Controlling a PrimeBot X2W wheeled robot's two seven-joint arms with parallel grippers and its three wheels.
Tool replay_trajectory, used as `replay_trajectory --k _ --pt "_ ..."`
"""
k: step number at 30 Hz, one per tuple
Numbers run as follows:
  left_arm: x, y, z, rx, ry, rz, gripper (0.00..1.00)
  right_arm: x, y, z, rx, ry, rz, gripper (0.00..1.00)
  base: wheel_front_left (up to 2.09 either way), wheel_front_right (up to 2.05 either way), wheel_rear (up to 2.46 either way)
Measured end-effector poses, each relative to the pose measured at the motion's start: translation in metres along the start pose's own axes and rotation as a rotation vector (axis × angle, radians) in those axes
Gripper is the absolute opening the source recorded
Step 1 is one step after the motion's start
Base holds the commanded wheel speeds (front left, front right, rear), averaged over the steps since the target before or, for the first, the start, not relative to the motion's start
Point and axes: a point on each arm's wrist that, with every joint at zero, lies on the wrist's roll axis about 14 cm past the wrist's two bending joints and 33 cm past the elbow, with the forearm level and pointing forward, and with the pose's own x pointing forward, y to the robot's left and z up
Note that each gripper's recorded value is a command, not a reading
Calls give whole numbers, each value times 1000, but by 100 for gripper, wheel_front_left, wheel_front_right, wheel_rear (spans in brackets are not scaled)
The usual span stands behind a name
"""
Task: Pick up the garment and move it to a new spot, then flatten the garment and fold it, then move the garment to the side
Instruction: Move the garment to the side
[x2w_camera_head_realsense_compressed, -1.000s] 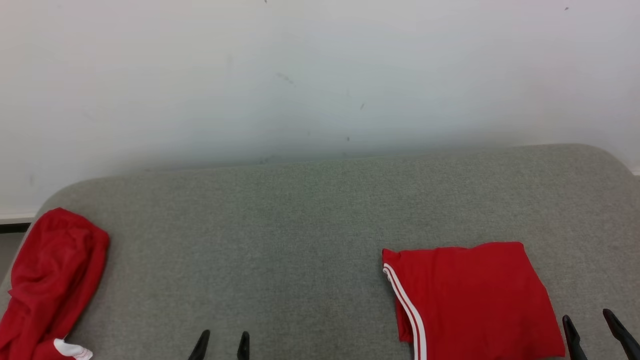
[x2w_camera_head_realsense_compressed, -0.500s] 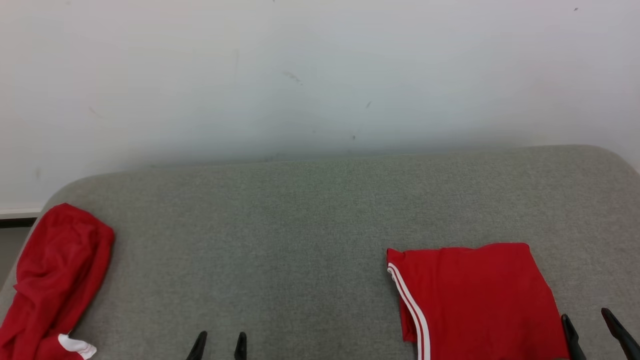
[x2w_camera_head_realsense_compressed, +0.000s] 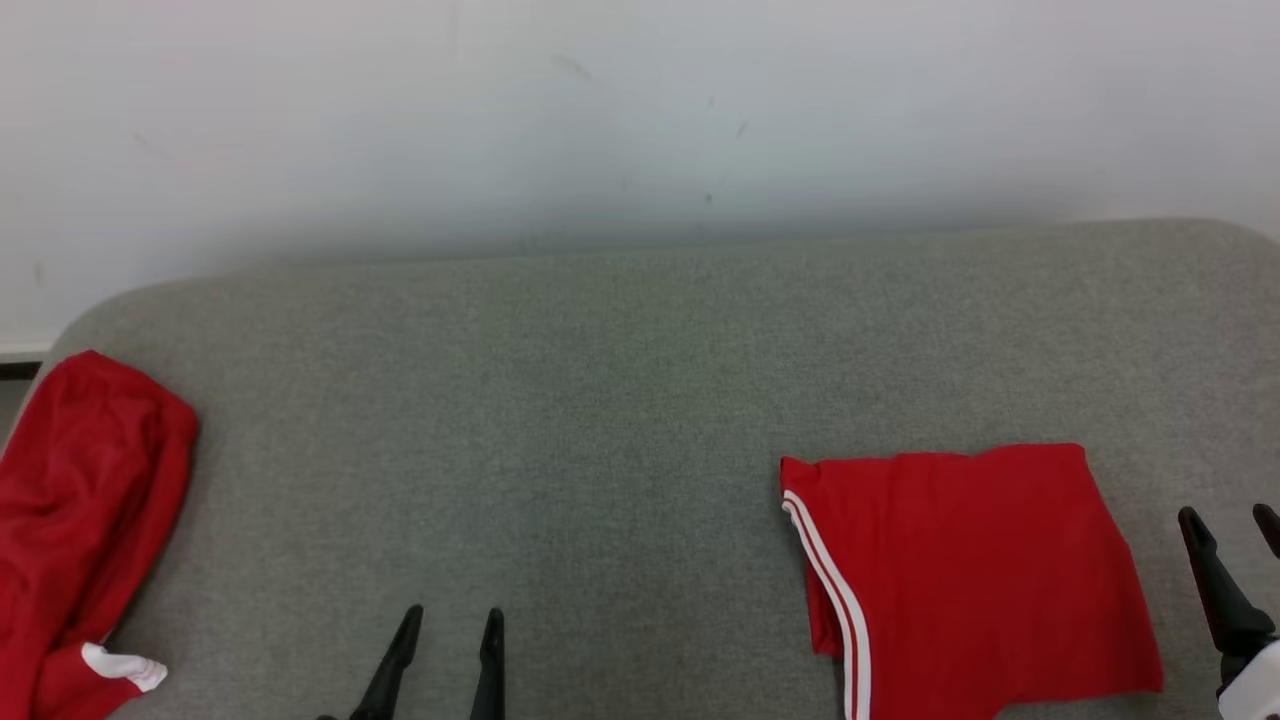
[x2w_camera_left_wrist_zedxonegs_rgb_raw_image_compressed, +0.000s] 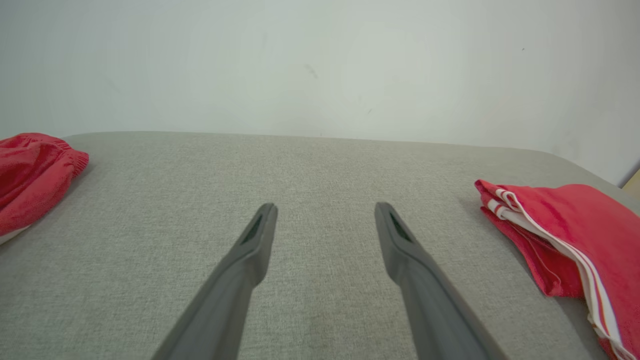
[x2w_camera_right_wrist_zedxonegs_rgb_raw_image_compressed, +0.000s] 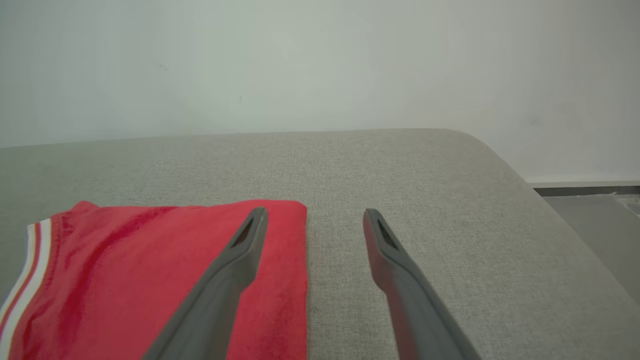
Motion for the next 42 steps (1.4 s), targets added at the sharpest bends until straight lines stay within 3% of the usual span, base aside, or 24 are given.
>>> replay_trajectory --k 8,22,23,24,28,32,42 --pt "22 3 -16 -2 42 -3 100 22 5 -68 70 451 74 100 0 0 0" --pt "27 13 -29 1 79 34 100 46 34 -112 184 673 145 100 0 0 0" --pt "28 13 -29 1 79 34 100 48 39 -111 191 671 157 16 0 0 0" --pt "28 14 -30 1 80 34 100 50 44 -110 214 667 167 0 0 0 0" --pt "31 13 -29 0 77 30 100 54 61 -106 254 649 211 0 0 0 0" --pt "37 5 -31 -6 77 2 100 58 54 -95 233 602 202 0 0 0 0" --pt "75 -36 -47 5 82 -184 100 81 -68 -54 3 427 -96 0 0 0 0"
